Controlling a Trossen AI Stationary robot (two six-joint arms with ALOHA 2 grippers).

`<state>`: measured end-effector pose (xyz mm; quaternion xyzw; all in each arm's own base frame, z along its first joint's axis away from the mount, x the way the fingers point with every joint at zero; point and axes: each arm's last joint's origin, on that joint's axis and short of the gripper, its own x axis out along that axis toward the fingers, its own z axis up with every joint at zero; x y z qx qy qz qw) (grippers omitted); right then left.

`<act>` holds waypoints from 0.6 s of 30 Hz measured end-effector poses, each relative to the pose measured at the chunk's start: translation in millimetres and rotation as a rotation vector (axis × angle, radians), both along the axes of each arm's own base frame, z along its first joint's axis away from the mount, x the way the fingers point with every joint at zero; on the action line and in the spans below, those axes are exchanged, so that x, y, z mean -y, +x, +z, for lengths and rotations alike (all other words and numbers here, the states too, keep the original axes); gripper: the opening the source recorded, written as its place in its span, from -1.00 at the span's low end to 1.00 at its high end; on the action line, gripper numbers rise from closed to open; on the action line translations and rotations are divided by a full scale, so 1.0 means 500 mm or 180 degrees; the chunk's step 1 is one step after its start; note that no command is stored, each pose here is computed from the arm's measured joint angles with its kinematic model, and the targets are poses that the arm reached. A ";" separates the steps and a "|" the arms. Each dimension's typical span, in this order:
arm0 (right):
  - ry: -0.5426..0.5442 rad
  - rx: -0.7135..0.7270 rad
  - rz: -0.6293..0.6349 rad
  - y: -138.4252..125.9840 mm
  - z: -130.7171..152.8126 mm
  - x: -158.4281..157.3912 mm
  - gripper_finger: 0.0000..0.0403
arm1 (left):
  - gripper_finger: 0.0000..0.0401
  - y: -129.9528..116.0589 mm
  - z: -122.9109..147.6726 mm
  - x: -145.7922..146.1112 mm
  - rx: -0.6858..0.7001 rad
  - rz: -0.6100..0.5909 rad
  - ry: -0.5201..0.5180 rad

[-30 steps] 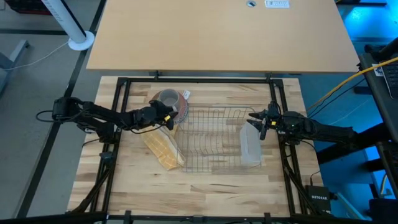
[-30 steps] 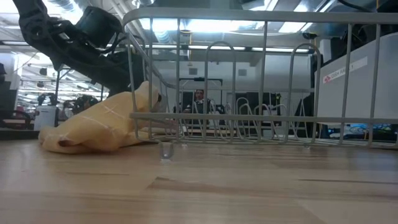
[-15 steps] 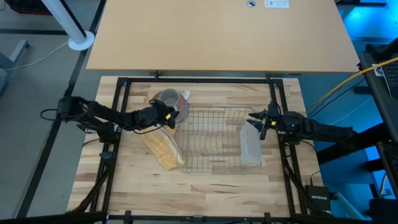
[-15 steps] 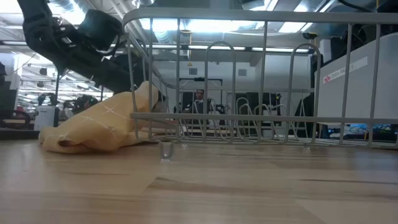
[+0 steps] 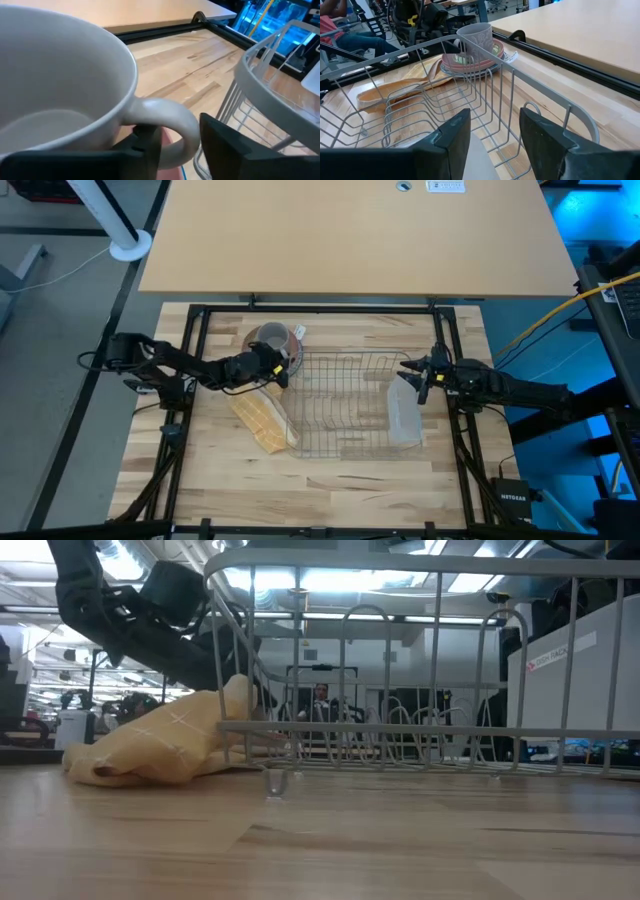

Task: Sort dishes
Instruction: Remove the gray mug from the green plate

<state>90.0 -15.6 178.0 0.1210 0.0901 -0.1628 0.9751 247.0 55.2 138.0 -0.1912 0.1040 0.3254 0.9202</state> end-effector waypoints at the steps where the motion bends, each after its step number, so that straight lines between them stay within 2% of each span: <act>1: 0.0000 0.0000 -0.0001 0.000 0.000 0.000 -0.13 | -0.52 0.000 0.000 0.000 -0.0002 0.0002 0.0000; 6: 0.0000 0.0000 0.0000 0.000 0.000 0.000 -0.13 | -0.85 0.001 0.002 0.000 -0.0021 -0.0009 0.0057; 18: 0.0001 0.0000 0.0001 0.000 0.000 0.000 -0.13 | -0.85 -0.009 0.037 0.002 0.0044 -0.0092 0.0275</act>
